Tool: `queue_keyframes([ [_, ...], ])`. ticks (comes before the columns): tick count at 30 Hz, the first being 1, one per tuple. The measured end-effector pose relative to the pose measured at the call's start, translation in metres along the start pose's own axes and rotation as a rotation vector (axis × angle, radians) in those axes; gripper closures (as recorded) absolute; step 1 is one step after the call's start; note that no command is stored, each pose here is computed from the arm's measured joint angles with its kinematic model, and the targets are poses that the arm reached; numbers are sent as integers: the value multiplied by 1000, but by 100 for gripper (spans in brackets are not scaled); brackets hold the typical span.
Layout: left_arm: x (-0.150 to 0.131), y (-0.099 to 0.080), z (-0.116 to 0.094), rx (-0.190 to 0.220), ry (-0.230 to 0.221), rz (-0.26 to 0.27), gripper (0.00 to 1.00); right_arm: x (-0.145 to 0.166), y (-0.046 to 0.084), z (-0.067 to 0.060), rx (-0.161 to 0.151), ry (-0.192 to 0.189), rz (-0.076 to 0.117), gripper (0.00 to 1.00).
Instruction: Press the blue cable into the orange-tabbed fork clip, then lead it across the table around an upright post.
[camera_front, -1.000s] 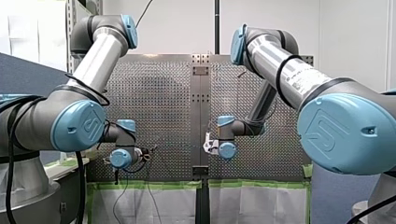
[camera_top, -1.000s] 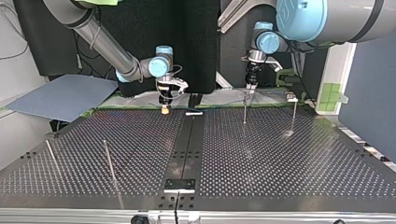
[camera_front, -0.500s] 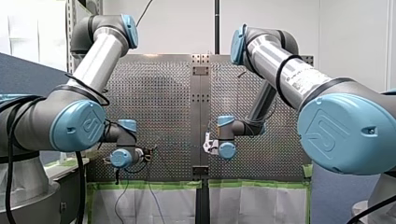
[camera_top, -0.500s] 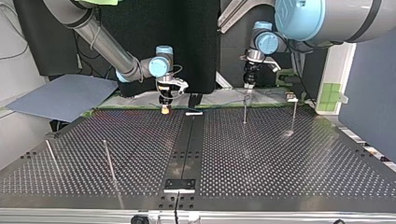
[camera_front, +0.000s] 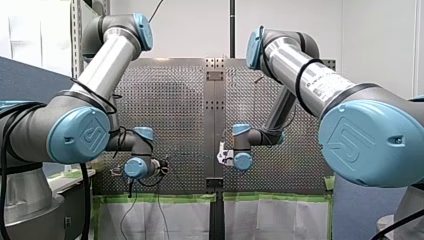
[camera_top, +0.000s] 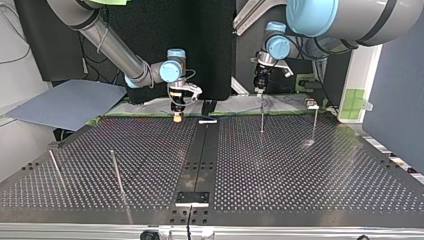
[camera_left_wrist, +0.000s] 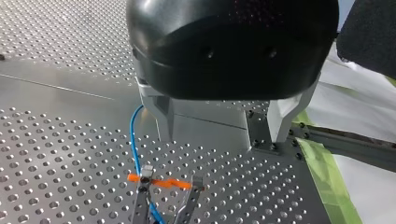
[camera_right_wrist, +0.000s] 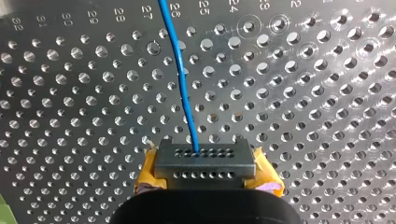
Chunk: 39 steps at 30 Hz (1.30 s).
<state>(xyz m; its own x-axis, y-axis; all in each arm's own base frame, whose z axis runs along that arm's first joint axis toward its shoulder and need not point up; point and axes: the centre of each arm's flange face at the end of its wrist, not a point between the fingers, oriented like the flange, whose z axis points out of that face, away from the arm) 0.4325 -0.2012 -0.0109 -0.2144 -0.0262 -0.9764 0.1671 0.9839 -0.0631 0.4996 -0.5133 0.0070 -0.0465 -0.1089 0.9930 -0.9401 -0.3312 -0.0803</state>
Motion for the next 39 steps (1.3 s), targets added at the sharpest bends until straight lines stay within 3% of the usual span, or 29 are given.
queue_keyframes([
  [6, -3, -8, 4, -8, -18, -1, 0, -1, 0, 0, 1, 0, -1, 100],
  [14, -15, -22, 21, 14, -39, -55, 0, -1, -1, 0, 5, -2, -3, 100],
  [18, -20, -29, 27, 6, -55, -54, 0, -1, 0, 0, 5, -2, -3, 100],
  [28, -28, -41, 35, -46, -90, -35, 0, -1, 0, 0, 4, -2, -3, 100],
  [39, -42, -45, 50, -137, -110, -43, 0, -2, -1, 0, 5, -2, -3, 100],
])
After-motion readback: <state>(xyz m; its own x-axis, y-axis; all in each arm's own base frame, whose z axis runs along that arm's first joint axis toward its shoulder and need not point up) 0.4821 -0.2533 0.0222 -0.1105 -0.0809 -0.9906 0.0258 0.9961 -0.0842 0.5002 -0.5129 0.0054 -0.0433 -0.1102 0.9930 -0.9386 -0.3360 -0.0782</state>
